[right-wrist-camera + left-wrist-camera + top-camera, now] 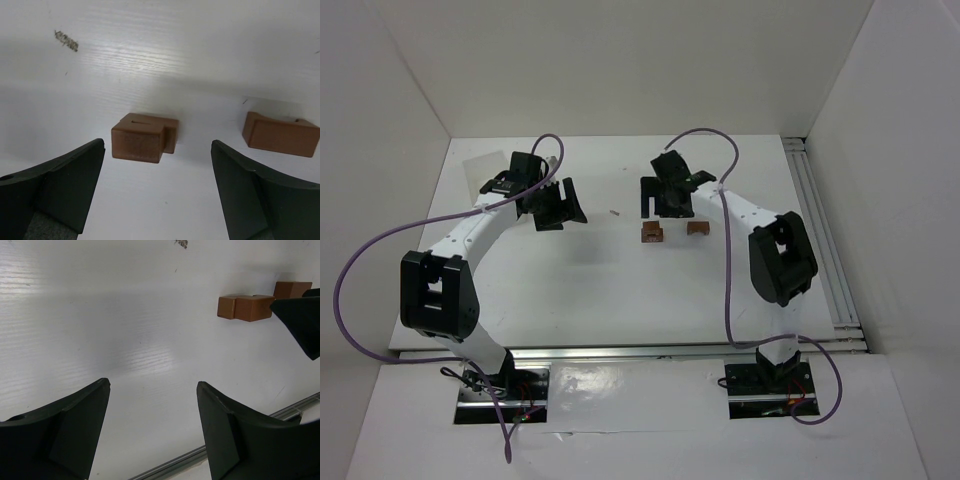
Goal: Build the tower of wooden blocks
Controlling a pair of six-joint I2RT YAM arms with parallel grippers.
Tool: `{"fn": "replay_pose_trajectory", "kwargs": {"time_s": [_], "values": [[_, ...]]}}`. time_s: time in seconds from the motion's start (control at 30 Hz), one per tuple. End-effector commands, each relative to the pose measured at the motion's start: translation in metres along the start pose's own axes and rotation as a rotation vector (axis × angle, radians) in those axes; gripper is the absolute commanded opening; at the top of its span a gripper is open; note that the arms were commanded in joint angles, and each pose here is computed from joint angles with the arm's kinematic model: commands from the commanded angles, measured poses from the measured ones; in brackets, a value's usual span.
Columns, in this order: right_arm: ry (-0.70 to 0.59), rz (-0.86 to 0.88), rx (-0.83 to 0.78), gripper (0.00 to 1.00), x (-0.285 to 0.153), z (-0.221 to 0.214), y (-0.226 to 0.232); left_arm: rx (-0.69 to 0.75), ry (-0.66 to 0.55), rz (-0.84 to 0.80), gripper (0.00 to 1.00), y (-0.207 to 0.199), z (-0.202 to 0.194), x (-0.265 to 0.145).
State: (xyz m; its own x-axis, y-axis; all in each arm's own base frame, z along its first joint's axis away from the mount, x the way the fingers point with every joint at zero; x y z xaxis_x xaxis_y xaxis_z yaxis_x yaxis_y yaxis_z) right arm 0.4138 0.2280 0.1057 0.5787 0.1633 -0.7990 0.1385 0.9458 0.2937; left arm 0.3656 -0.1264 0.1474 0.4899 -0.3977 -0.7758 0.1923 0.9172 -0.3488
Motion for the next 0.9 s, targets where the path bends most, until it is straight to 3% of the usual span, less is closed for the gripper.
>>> {"fn": "replay_pose_trajectory", "kwargs": {"time_s": [0.0, 0.2, 0.37, 0.63, 0.7, 0.87], "values": [[-0.025, 0.055, 0.005, 0.94, -0.016, 0.008, 0.017, 0.028, -0.039, -0.027, 0.82, -0.008, 0.008, -0.007], [-0.005, 0.059, -0.038, 0.95, -0.006, -0.009, 0.035, 0.028, -0.039, -0.027, 0.82, -0.008, 0.008, -0.007], [0.023, 0.006, -0.072, 0.90, 0.010, -0.026, 0.034, 0.028, -0.039, -0.027, 0.82, -0.008, 0.008, -0.007], [0.006, -0.010, -0.071, 0.69, 0.012, -0.025, 0.035, 0.028, -0.041, -0.018, 0.82, -0.006, 0.008, -0.007], [0.006, -0.010, -0.071, 0.60, 0.010, -0.024, 0.036, 0.028, -0.041, -0.018, 0.82, -0.006, 0.008, -0.007], [0.000, -0.030, -0.073, 0.54, 0.010, -0.023, 0.032, 0.031, -0.049, -0.019, 0.82, -0.007, 0.011, -0.009]]}}
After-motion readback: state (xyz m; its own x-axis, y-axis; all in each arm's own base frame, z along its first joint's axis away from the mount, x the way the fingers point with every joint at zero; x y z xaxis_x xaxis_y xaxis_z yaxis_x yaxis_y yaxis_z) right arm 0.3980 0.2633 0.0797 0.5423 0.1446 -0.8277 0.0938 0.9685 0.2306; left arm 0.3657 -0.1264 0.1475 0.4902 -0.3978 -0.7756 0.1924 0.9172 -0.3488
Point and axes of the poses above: each gripper's point midway between its finger pads, its own x axis out along the fingers, its own y axis along the line the jaws close on, z = x × y, the point moved 1 cm from there along -x, back along the fingers, and after that the axes turned 15 degrees about x, right-handed, at the moved point
